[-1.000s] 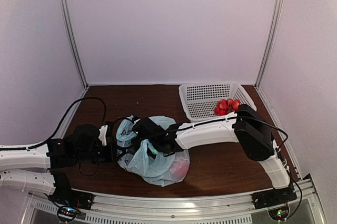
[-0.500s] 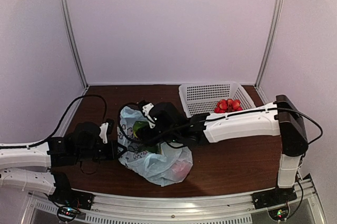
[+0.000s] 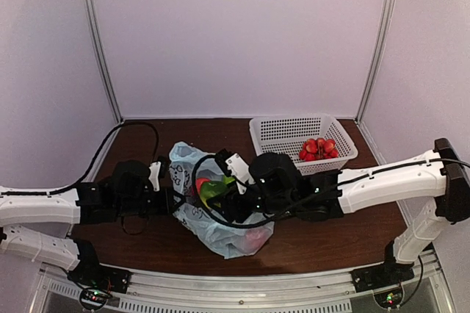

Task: Untie the knot of the plastic bag and take out the fruit
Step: Pick up the fake fruit from the takeout bag.

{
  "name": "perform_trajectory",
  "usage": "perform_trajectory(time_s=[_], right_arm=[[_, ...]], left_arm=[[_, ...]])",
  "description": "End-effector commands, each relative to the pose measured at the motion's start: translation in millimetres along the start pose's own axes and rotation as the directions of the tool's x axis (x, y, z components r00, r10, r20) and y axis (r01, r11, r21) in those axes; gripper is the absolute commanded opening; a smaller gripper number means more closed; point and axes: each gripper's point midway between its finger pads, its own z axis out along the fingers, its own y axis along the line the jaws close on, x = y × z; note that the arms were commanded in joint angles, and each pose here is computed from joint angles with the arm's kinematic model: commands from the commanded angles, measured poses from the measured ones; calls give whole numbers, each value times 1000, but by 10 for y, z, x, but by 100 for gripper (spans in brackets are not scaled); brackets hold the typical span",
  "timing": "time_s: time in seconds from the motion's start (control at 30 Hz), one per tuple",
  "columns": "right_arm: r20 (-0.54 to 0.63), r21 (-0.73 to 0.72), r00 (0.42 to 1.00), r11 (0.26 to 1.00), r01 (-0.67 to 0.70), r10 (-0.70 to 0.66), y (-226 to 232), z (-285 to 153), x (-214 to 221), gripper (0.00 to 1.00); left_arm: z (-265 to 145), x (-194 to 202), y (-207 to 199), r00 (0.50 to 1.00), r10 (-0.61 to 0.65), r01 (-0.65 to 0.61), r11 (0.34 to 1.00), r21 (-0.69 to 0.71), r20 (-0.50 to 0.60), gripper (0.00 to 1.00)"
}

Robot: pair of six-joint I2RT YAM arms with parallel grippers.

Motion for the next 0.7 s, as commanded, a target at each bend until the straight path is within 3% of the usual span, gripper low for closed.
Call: perform_trajectory(time_s=[0.0, 0.27, 0.47, 0.67], right_arm=[[84, -78, 996, 997, 22, -15, 186, -382, -213, 53], [177, -153, 983, 988, -9, 37, 201, -993, -404, 53], [219, 73, 973, 993, -93, 75, -295, -1158, -561, 52], [188, 339, 979, 930, -142, 82, -1029, -1251, -633, 51]], left_arm=[[5, -175, -169, 998, 15, -18, 999, 44, 55, 0], [24, -265, -155, 998, 8, -11, 999, 37, 70, 0], [16, -288, -158, 997, 11, -13, 999, 33, 73, 0], [10, -256, -125, 999, 10, -11, 1000, 13, 38, 0]])
